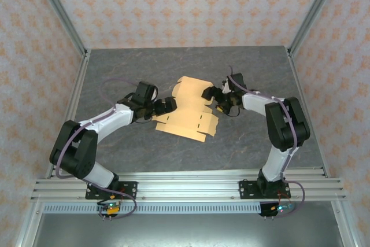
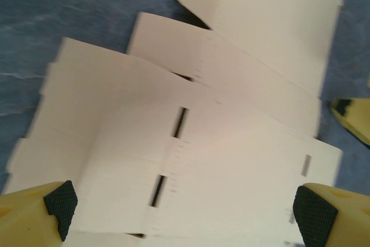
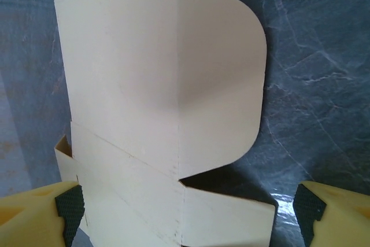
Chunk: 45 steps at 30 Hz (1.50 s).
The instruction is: Fold the paper box
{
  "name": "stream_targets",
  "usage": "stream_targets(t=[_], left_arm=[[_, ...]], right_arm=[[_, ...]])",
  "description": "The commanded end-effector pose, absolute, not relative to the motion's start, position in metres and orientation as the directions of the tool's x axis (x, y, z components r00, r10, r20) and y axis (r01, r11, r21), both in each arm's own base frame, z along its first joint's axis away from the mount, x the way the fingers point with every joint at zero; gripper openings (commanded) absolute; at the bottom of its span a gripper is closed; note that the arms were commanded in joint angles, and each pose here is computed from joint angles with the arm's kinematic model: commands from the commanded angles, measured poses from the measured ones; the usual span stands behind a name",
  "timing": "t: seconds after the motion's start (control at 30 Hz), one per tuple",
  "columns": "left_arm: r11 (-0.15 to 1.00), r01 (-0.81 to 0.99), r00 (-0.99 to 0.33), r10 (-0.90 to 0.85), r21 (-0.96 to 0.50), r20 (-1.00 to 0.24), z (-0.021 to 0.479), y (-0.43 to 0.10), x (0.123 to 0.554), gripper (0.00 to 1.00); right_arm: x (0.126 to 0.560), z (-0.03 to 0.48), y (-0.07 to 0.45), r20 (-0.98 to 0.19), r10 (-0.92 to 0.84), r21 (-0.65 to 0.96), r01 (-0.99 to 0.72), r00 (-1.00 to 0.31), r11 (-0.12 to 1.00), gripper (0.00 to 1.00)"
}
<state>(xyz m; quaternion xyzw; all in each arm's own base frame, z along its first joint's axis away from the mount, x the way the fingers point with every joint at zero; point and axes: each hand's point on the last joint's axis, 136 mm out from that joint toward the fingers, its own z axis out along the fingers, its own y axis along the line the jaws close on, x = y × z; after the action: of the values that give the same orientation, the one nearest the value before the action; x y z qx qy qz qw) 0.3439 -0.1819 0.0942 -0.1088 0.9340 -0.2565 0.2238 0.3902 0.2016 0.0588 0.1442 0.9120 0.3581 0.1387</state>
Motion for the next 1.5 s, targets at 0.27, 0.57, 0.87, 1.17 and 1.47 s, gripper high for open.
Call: stream_targets(t=[0.27, 0.57, 0.87, 1.17, 1.47], left_arm=[[0.823, 0.083, -0.814, -0.270, -0.562, -0.514, 0.121, -0.225, 0.395, 1.00], [0.898, -0.040, -0.822, -0.279, -0.438, -0.497, 0.065, -0.204, 0.401, 0.98], [0.887, -0.363, -0.768, -0.459, -0.286, -0.446, 0.024, -0.138, 0.366, 1.00], [0.627, -0.657, -0.605, -0.770, -0.418, -0.204, 0.004, -0.138, 0.339, 1.00], [0.449, -0.741, -0.448, -0.885, -0.500, -0.130, 0.002, -0.141, 0.348, 1.00]], right_arm=[[0.323, 0.109, 0.149, 0.028, 0.787, 0.604, 0.637, -0.617, 0.478, 0.96], [0.303, 0.120, 0.184, 0.050, 0.774, 0.752, 0.533, -0.631, 0.387, 0.97], [0.302, 0.094, 0.219, 0.251, 0.720, 0.750, 0.601, -0.647, 0.278, 0.98], [0.293, 0.093, 0.258, 0.404, 0.708, 0.733, 0.668, -0.579, 0.128, 0.98], [0.277, 0.076, 0.252, 0.368, 0.798, 0.715, 0.694, -0.477, 0.085, 1.00]])
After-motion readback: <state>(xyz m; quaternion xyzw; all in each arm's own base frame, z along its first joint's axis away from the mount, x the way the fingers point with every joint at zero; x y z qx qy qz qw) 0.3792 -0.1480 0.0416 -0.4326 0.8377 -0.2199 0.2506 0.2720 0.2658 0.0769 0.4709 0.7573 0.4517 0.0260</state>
